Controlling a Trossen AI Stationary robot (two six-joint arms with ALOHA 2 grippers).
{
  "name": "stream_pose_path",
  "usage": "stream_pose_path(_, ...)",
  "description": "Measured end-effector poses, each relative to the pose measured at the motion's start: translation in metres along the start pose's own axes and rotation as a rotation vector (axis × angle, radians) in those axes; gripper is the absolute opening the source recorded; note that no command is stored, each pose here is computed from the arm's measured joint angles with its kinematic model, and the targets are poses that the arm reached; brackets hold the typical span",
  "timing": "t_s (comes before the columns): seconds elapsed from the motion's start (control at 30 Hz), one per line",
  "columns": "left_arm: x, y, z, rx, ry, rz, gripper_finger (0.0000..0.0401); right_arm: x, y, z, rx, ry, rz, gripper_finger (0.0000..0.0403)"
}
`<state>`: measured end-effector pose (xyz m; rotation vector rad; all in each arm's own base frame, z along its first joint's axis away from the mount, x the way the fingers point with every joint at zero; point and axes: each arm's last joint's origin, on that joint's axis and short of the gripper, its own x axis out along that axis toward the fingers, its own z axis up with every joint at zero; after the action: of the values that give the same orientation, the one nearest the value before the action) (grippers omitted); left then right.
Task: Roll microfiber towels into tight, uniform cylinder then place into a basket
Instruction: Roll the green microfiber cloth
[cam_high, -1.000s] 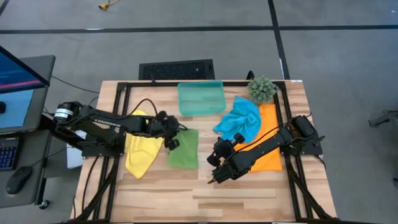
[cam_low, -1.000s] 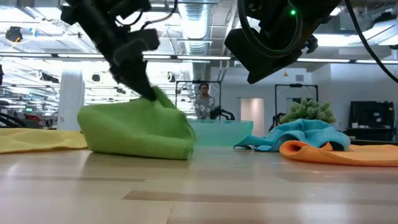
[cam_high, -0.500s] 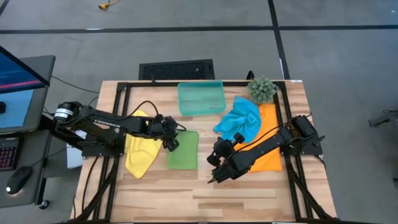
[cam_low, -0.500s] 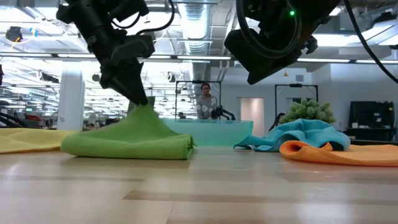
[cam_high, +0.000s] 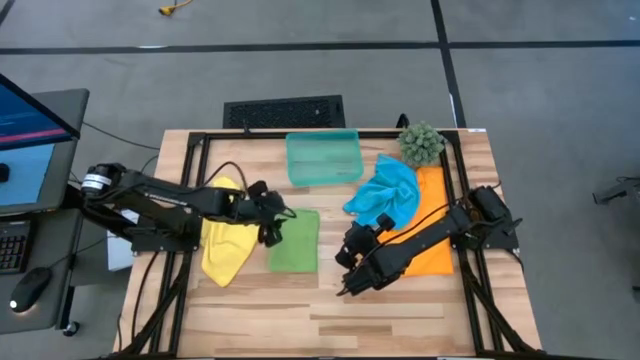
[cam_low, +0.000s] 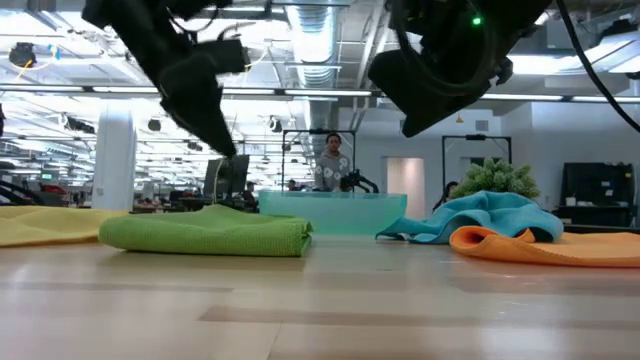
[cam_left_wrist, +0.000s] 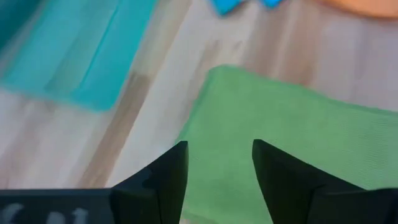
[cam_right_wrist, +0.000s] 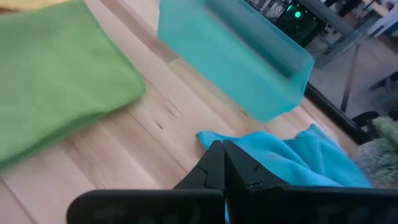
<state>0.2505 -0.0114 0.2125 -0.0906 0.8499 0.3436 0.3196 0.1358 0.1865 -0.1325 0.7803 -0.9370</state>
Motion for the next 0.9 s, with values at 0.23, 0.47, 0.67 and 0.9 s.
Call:
stream_pose_path(0.23, -0.017, -0.045, -0.022, 0.172, -0.102, -0.127, 0.0171, -0.021, -0.006, -0.017, -0.060, 0.001, -0.029, 0.0012)
stream_pose_path(0.47, -0.017, -0.072, -0.066, 0.237, -0.170, -0.154, 0.0171, -0.030, -0.002, -0.043, -0.081, 0.043, 0.020, 0.0012)
stream_pose_path(0.67, -0.024, -0.087, -0.091, 0.336, -0.213, -0.244, 0.0171, -0.011, 0.005, -0.061, -0.142, 0.056, 0.070, 0.0012)
stream_pose_path(0.9, -0.015, -0.088, -0.109, 0.418, -0.201, -0.257, 0.0171, 0.006, 0.027, -0.043, -0.309, 0.044, 0.279, 0.0012)
